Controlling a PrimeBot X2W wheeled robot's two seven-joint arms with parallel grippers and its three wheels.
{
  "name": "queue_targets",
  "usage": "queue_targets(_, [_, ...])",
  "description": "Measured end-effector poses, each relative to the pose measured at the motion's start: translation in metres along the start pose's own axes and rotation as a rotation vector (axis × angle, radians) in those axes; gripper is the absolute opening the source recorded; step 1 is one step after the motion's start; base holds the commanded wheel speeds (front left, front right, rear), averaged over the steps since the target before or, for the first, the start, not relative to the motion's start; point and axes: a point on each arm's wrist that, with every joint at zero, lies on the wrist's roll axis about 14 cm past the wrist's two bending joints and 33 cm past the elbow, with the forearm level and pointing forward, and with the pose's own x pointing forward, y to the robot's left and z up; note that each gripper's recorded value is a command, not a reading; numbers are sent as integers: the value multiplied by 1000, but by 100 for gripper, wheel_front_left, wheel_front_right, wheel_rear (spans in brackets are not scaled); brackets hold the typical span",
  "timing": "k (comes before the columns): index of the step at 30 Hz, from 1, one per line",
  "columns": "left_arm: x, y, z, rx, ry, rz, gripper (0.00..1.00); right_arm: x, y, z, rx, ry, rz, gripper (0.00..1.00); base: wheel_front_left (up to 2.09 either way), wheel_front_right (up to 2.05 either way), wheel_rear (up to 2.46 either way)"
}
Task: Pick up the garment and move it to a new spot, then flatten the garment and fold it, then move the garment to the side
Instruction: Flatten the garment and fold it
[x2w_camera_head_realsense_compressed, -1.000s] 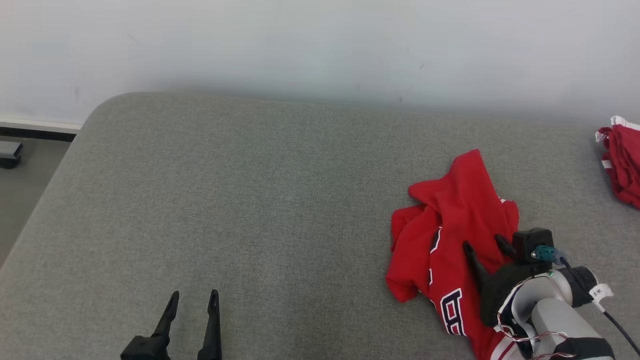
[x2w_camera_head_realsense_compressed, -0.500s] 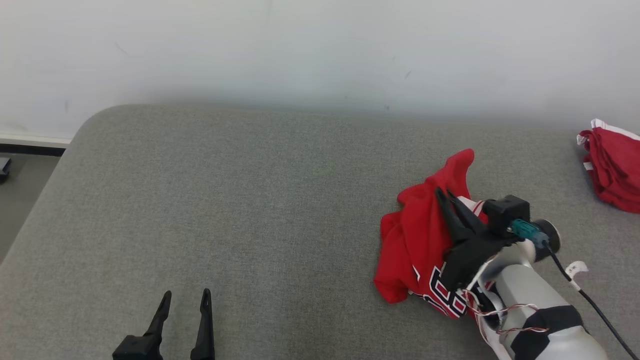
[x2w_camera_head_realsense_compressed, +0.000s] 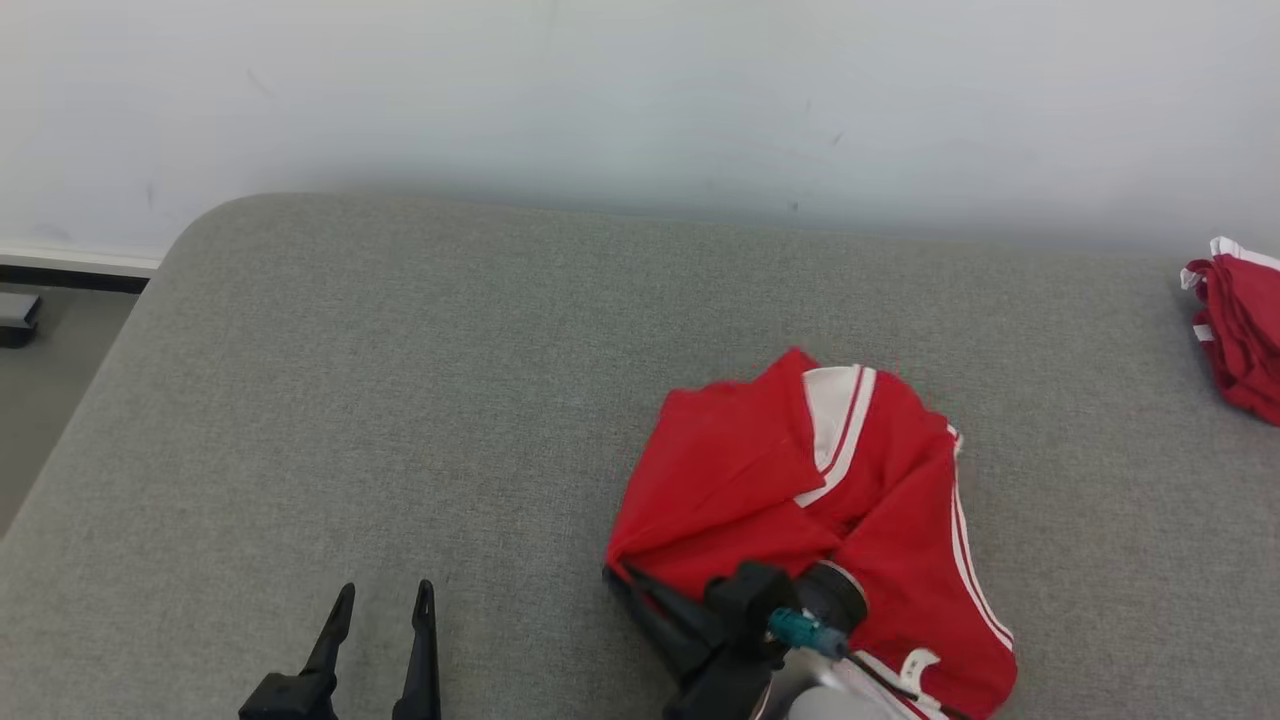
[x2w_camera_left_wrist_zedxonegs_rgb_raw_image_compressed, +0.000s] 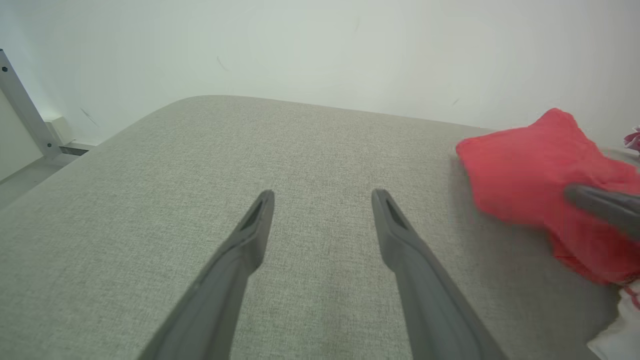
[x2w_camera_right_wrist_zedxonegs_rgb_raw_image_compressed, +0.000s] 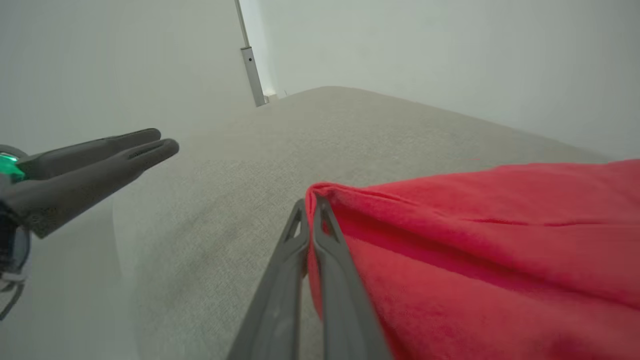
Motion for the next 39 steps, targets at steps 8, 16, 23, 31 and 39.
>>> queue_targets(8, [-3, 2, 0, -3, -1, 2, 100, -3, 23, -16, 23, 44, 47, 100, 0, 0, 0])
queue_targets(16, [-5, -6, 2, -4, -10, -23, 100, -38, -49, 37, 33, -141, -150, 100, 0, 0, 0])
queue_targets(23, [-1, -12, 5, -3, -19, -44, 100, -88, -130, 51, 2, -170, -393, 100, 0, 0, 0])
queue_targets(31, [3, -11, 1, 3, -6, -44, 100, -87, -186, 48, -85, -59, -501, 100, 0, 0, 0])
queue_targets(39, [5, 2, -4, 7, 15, -3, 100, -73, -228, 12, -61, 112, -568, 100, 0, 0, 0])
